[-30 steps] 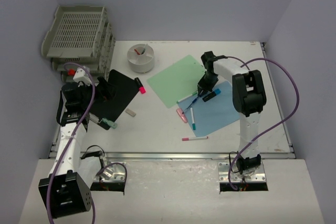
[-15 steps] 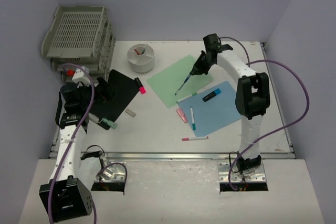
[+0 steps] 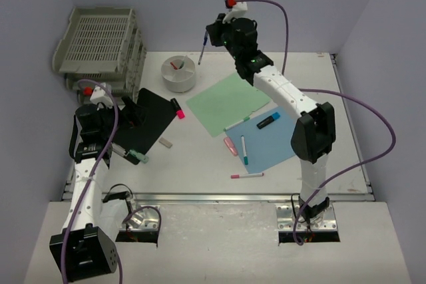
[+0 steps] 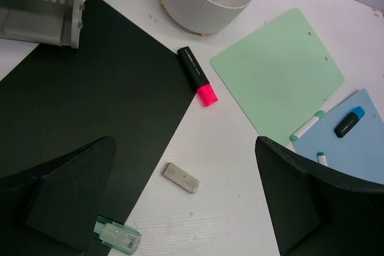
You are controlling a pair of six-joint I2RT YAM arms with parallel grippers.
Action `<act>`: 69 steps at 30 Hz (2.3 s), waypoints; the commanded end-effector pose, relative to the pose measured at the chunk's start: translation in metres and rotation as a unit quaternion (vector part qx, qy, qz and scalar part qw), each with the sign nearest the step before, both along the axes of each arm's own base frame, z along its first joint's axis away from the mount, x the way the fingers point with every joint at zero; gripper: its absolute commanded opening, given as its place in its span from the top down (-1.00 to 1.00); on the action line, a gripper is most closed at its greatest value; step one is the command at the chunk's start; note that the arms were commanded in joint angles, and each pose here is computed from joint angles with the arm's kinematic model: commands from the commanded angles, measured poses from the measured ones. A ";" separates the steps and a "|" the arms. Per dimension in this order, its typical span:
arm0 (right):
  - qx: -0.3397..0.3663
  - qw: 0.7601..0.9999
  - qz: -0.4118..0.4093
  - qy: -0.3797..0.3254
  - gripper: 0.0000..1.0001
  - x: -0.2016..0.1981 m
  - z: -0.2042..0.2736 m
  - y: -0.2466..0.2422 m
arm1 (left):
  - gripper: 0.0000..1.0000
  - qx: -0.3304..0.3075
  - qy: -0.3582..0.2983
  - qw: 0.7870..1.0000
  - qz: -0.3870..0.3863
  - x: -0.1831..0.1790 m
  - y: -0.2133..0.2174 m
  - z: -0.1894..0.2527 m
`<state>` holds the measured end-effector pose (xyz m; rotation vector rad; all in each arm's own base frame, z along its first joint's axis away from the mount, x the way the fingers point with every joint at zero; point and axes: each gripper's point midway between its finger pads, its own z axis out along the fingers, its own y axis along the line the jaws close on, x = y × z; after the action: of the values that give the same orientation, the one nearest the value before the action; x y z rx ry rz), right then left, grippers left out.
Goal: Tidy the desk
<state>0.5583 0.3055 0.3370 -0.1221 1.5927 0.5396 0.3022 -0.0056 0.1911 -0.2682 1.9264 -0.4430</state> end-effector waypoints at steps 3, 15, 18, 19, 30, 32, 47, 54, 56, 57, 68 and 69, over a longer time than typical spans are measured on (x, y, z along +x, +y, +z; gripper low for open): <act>0.024 0.953 -0.060 -0.297 1.00 -0.011 0.114 0.026 | -1.00 0.005 -0.040 0.999 0.014 0.008 0.005 0.029; -0.006 0.940 -0.046 -0.338 1.00 -0.005 0.054 0.084 | -1.00 0.019 -0.045 0.998 0.026 0.008 0.011 0.031; -0.015 0.942 -0.045 -0.333 1.00 -0.002 0.039 0.087 | -1.00 0.024 -0.046 0.998 0.028 0.007 0.012 0.030; -0.016 0.943 -0.043 -0.331 1.00 -0.001 0.035 0.088 | -1.00 0.025 -0.045 0.998 0.029 0.007 0.013 0.030; -0.026 0.967 0.004 -0.253 1.00 0.005 -0.037 0.105 | -1.00 0.030 -0.027 0.999 0.032 0.008 0.015 0.016; -0.028 0.970 0.008 -0.243 1.00 0.007 -0.048 0.108 | -1.00 0.035 -0.024 0.999 0.033 0.007 0.017 0.014; -0.045 0.974 0.048 -0.215 0.27 0.006 -0.080 0.123 | -1.00 0.049 -0.011 0.998 0.037 0.007 0.021 0.011; -0.058 0.970 0.056 -0.229 0.24 -0.037 -0.021 0.088 | -1.00 0.043 -0.025 0.998 0.028 0.007 0.016 0.019; -0.067 0.972 0.053 -0.219 0.21 -0.047 -0.016 0.072 | -1.00 0.046 -0.034 0.998 0.020 0.009 0.014 0.022; -0.072 0.974 0.051 -0.210 0.19 -0.052 -0.016 0.064 | -1.00 0.050 -0.038 0.998 0.014 0.010 0.011 0.024; -0.124 0.991 -0.009 0.044 0.09 -0.088 -0.092 -0.100 | -1.00 0.306 -0.097 0.887 -0.331 0.050 -0.077 0.028; -0.130 0.987 -0.015 0.090 0.05 -0.095 -0.111 -0.123 | -0.99 0.343 -0.101 0.858 -0.368 0.059 -0.080 0.036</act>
<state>0.4810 0.2338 0.2979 -0.3096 1.5056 0.3227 0.3365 -0.0701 0.2010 0.4546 1.9634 -0.3429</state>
